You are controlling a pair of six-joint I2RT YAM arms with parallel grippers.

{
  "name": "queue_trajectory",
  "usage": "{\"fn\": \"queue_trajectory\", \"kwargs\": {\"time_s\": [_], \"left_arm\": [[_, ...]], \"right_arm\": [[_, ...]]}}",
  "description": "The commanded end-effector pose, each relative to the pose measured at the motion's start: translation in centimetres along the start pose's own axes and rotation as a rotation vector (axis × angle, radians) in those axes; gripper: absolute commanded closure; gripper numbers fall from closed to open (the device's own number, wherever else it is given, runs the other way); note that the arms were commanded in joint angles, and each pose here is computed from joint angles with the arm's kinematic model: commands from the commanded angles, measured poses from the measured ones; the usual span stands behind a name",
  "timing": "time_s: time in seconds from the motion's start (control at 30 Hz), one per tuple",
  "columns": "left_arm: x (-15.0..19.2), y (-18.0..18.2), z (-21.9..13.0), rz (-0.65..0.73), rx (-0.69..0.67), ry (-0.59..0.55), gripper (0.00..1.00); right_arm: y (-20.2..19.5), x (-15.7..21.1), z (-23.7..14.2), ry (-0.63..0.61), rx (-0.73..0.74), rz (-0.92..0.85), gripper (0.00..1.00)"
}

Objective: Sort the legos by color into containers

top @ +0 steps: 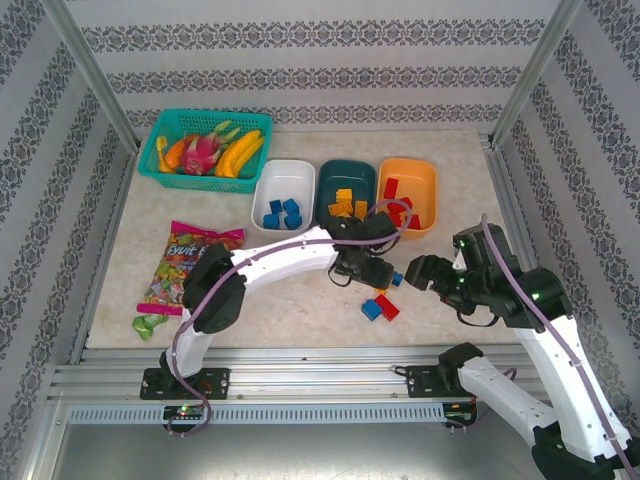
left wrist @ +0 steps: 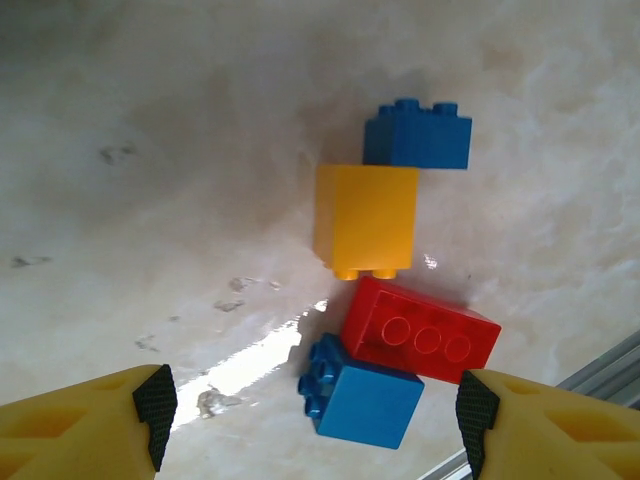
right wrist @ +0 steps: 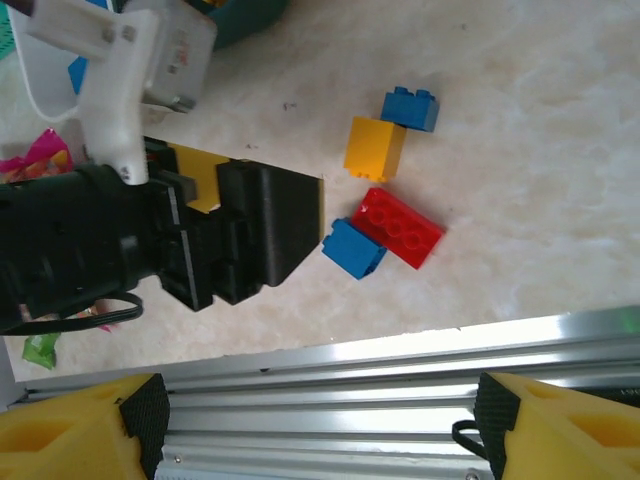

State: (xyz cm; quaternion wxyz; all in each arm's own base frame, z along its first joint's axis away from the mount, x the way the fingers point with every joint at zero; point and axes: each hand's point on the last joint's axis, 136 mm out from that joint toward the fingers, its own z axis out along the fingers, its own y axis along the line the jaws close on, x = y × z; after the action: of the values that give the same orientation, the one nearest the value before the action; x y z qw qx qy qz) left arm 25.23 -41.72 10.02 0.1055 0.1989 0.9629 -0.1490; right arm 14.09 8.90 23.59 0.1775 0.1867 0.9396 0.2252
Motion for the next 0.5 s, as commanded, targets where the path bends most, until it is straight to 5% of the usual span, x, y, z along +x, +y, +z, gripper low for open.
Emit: {"fn": "queue_trajectory", "kwargs": {"time_s": [0.0, 0.2, 0.47], "left_arm": [[1.3, -1.2, -0.3, 0.010, -0.002, 0.020, 0.23], [5.9, -2.0, 1.0, 0.164, 0.011, 0.106, 0.20], [6.9, -1.9, 3.4, 0.238, -0.009, 0.160, 0.20]], "right_arm": [[-1.1, 1.2, -0.2, 0.037, 0.030, 0.022, 0.18], [-0.6, 1.7, -0.2, 0.050, -0.021, 0.029, 0.17], [-0.9, 4.2, -1.2, 0.116, -0.076, 0.086, 0.15]]}}
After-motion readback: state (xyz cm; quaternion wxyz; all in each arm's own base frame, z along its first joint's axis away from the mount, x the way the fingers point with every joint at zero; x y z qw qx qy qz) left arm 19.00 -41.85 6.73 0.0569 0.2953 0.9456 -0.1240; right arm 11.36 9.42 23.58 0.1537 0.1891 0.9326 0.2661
